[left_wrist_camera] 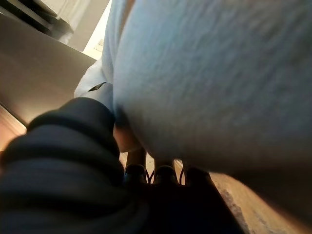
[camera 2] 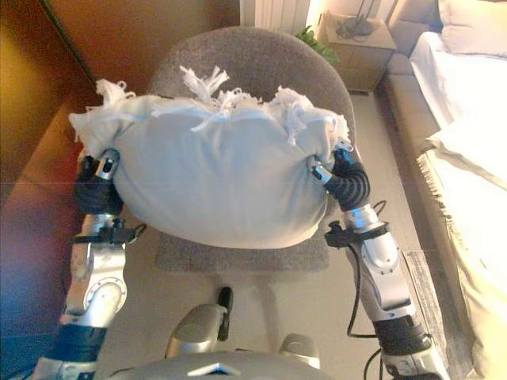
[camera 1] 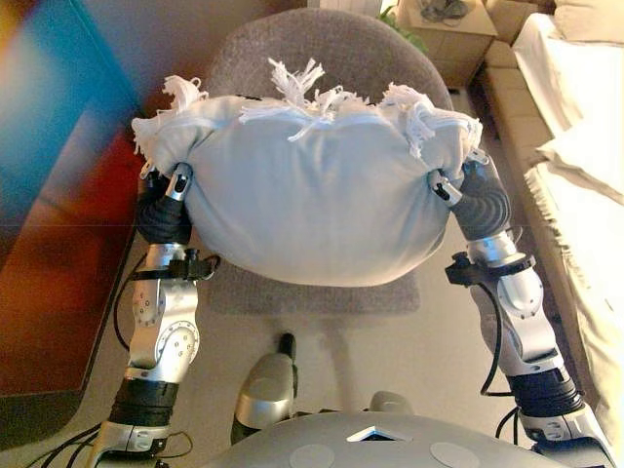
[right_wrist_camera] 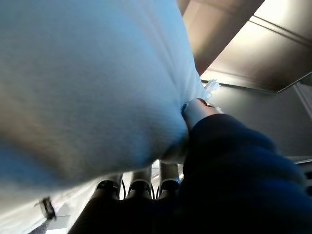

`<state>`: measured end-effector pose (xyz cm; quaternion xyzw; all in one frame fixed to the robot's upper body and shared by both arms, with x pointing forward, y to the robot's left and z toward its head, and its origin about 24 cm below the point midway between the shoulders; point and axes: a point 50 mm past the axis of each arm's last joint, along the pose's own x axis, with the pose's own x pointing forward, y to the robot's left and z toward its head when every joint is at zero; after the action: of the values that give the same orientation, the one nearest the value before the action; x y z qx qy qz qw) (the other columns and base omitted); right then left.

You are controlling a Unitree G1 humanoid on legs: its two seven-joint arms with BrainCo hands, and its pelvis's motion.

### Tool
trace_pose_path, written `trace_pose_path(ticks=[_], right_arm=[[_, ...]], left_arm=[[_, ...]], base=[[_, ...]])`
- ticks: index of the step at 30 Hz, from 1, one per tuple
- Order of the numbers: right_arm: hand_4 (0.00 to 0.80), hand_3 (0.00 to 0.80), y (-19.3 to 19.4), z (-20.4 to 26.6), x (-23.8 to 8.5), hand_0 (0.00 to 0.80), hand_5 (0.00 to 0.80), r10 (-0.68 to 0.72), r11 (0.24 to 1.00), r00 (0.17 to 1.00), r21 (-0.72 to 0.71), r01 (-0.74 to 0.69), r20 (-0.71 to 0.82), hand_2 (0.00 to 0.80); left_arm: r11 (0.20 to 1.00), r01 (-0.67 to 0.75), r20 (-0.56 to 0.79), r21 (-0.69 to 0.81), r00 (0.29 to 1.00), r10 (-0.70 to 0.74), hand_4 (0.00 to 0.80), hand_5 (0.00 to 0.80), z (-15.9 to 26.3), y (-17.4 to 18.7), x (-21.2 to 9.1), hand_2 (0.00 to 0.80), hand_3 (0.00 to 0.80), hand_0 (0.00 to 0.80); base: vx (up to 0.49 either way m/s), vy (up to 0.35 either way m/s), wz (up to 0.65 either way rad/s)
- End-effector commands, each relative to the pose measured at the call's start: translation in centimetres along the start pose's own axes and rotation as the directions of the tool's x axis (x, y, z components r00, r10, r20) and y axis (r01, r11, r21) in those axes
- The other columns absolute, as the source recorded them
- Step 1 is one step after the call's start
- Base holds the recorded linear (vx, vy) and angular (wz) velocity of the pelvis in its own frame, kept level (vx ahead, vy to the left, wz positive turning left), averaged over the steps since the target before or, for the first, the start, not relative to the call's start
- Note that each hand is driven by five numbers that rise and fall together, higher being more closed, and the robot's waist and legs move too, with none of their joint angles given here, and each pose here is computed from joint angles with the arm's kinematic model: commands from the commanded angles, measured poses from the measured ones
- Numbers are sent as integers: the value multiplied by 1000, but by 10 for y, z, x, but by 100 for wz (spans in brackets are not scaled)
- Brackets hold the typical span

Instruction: Pick up the cushion and take it to the sofa

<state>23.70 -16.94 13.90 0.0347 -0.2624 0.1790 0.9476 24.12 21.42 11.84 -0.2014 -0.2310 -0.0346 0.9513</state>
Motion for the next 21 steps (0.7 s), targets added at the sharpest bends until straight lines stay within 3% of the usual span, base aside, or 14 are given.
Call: trace_pose_path(ticks=[1, 10, 21], right_arm=[[800, 800, 15, 31, 13, 800, 800, 80, 997, 973, -8, -80, 215, 800], [800, 800, 8, 27, 14, 800, 800, 45, 999, 981, -14, -43, 188, 800], [800, 800, 10, 10, 9, 800, 800, 48, 999, 996, 17, -50, 74, 800]], left_arm=[[967, 255, 114, -27, 961, -250, 800, 800, 16, -46, 15, 800, 800, 800], [962, 270, 63, -45, 962, -267, 800, 800, 5, -52, 11, 800, 800, 800], [985, 169, -12, -38, 985, -169, 800, 800, -6, -37, -3, 800, 800, 800]], base=[[258, -22, -9], [193, -20, 37], [165, -108, 3]])
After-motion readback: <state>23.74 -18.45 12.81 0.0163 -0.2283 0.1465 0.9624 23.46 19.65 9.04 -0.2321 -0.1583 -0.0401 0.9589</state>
